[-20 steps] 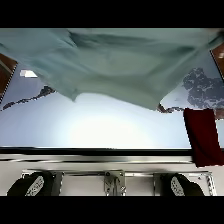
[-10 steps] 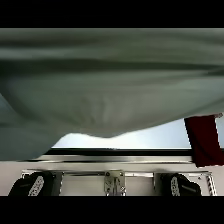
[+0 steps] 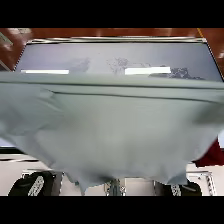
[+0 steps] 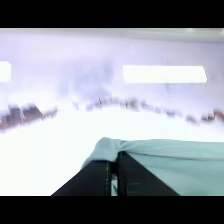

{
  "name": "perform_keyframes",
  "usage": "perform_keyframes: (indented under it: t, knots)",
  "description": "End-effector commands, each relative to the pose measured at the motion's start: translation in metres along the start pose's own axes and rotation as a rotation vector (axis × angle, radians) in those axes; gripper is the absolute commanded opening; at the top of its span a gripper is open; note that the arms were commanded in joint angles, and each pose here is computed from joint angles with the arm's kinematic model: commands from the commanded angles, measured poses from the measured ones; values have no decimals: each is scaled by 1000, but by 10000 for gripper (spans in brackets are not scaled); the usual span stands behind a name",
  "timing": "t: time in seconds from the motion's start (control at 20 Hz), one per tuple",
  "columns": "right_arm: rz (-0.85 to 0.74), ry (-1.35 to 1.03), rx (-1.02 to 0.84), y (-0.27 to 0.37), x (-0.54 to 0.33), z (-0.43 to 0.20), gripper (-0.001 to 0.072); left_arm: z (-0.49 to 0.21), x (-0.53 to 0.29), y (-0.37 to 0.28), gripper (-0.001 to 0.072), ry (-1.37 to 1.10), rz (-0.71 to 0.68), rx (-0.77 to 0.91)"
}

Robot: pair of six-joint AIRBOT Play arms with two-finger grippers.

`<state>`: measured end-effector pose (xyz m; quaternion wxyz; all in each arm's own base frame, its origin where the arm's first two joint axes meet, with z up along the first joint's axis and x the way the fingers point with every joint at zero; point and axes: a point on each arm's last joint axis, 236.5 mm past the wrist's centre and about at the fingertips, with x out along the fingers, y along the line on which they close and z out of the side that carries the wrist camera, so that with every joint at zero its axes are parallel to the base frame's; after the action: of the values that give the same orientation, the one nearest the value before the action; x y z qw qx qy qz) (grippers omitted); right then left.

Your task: Fold the shirts.

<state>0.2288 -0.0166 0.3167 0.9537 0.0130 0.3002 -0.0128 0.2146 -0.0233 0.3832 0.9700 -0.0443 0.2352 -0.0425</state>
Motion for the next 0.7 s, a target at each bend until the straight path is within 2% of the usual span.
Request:
perform_keyframes:
  t: [0.0, 0.1, 0.2, 0.45, 0.55, 0.65]
  knots:
    - [103, 357, 109, -2, 92, -77, 71, -98, 96, 29, 37, 357, -1, -115]
    - [146, 375, 105, -5, 169, -95, 71, -137, 171, 46, 38, 410, -8, -161]
    - [142, 315, 89, -1, 241, -85, 71, -161, 241, 54, 38, 427, -25, -234]
    - [156, 138, -13, 57, 393, -65, 71, -171, 386, 41, 38, 368, -98, -432]
    - [132, 96, 93, 58, 433, -65, 71, -168, 422, 33, 38, 330, -105, -413]
    - [111, 87, 184, 51, 460, -68, 71, -159, 446, 24, 39, 279, -123, -304]
